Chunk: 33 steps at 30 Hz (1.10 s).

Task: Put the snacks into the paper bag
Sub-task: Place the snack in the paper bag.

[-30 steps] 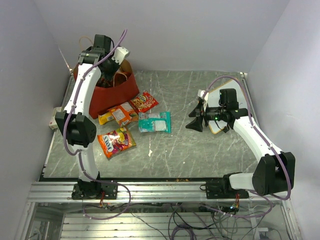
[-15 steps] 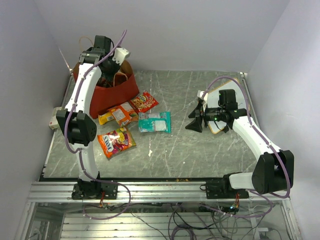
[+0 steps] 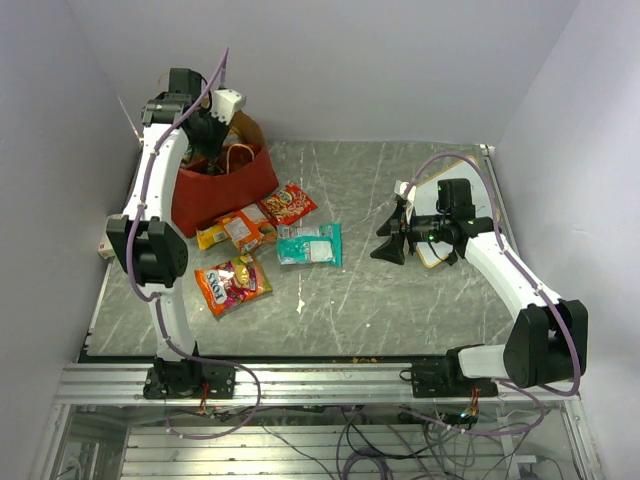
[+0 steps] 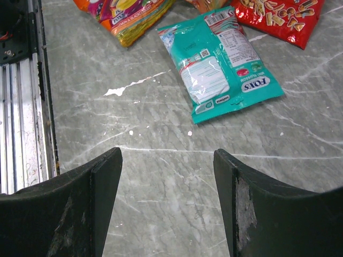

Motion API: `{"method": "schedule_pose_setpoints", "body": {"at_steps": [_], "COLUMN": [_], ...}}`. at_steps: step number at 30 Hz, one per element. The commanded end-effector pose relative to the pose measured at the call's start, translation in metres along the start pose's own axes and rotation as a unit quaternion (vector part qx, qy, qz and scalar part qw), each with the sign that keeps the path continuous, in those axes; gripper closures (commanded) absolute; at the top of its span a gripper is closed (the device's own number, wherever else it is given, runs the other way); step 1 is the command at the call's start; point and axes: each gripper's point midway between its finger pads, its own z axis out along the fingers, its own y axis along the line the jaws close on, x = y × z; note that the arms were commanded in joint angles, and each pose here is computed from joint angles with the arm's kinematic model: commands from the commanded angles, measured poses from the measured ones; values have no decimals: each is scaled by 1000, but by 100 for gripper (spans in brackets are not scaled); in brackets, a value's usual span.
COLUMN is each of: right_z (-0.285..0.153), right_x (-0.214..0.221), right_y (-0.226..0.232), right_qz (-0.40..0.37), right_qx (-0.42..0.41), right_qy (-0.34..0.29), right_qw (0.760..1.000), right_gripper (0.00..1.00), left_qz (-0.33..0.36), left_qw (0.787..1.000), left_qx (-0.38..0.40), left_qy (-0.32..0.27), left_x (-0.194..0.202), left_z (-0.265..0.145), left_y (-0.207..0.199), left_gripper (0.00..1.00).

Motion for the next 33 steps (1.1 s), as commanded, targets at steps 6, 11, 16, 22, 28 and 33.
{"method": "schedule_pose_setpoints", "body": {"at_steps": [6,11,16,22,28,33], "right_z": [1,2,2,3,3,2], "right_x": [5,6,7,9,9,8], "right_y": [-3,-3,-4,-6,-7,-7], "right_qz": [7,7,8,13,14,11], "right_qx": [1,1,2,4,6,9], "right_qy": [1,2,3,5,4,4], "right_qw": [1000,1000,1000,1000,1000,1000], "right_gripper": [31,31,31,31,31,31], "left_qz": [-13,-7,-2,-3,-6,-14], "left_qw": [1000,1000,999,996,985,975], "left_qx": [13,-12,-37,-81,-143,-179], "left_qy": [23,14,0,-36,-98,-132], "left_x": [15,10,1,-14,-33,-39], "left_z": [12,5,-8,-35,-74,-104], "left_y": [4,12,19,29,40,43], "left_gripper": [78,67,60,40,21,14]}}
